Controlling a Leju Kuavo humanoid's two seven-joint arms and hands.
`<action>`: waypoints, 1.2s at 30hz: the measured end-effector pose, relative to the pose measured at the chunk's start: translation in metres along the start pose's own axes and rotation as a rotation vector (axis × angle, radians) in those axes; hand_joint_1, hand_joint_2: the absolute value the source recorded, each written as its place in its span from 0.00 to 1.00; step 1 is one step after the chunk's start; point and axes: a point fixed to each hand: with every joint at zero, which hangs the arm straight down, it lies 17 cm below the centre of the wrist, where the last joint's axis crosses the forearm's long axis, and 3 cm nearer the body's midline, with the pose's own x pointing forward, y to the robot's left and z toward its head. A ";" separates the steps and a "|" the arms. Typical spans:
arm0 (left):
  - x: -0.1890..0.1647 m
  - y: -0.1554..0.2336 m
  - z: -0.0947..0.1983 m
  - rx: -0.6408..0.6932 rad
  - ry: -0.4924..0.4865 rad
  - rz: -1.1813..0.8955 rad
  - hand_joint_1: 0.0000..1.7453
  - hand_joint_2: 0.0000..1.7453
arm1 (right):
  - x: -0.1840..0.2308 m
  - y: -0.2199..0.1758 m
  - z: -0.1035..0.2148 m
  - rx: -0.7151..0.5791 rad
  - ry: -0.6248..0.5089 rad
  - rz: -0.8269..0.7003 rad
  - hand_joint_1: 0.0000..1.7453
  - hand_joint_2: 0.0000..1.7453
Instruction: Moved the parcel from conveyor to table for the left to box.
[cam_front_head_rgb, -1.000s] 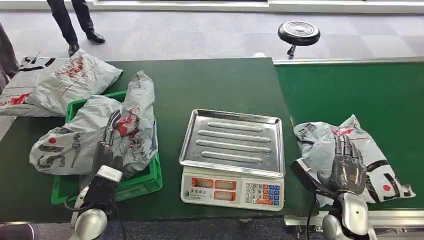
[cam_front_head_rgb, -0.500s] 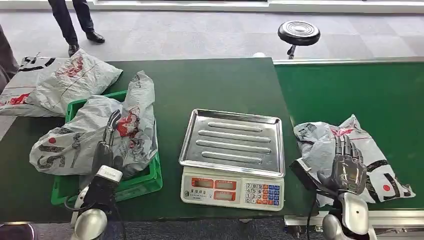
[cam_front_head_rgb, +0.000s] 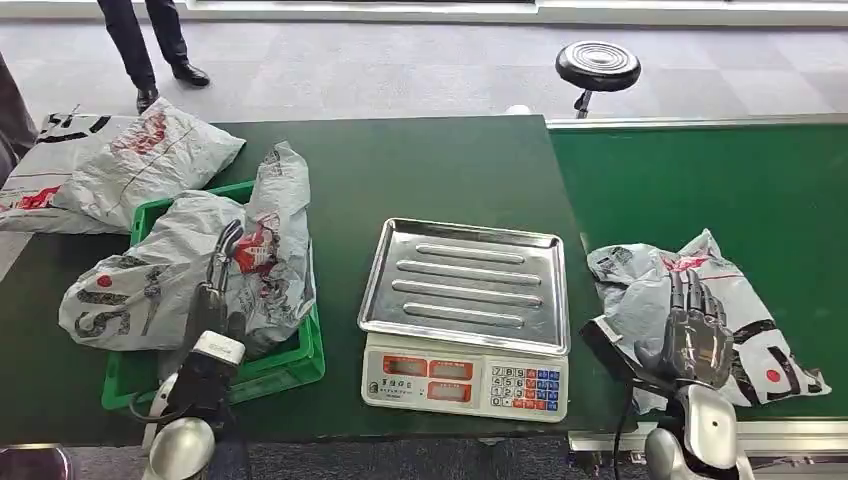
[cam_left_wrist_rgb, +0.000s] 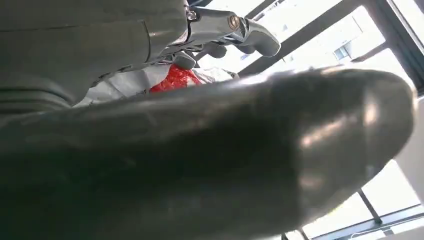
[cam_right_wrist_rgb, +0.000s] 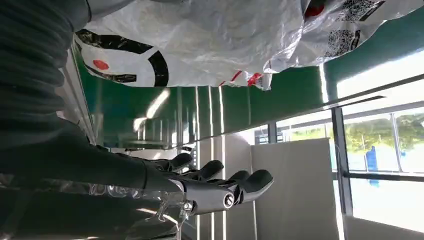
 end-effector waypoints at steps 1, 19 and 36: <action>0.001 -0.001 0.000 -0.003 -0.001 0.001 0.00 0.00 | 0.000 0.000 0.000 0.001 0.001 0.000 0.00 1.00; 0.035 -0.002 0.019 0.152 -0.140 -0.139 0.00 0.00 | -0.088 0.072 0.012 0.276 0.363 0.088 0.00 1.00; 0.036 -0.007 0.019 0.135 -0.137 -0.111 0.00 0.00 | -0.096 0.084 0.020 0.329 0.398 0.115 0.00 1.00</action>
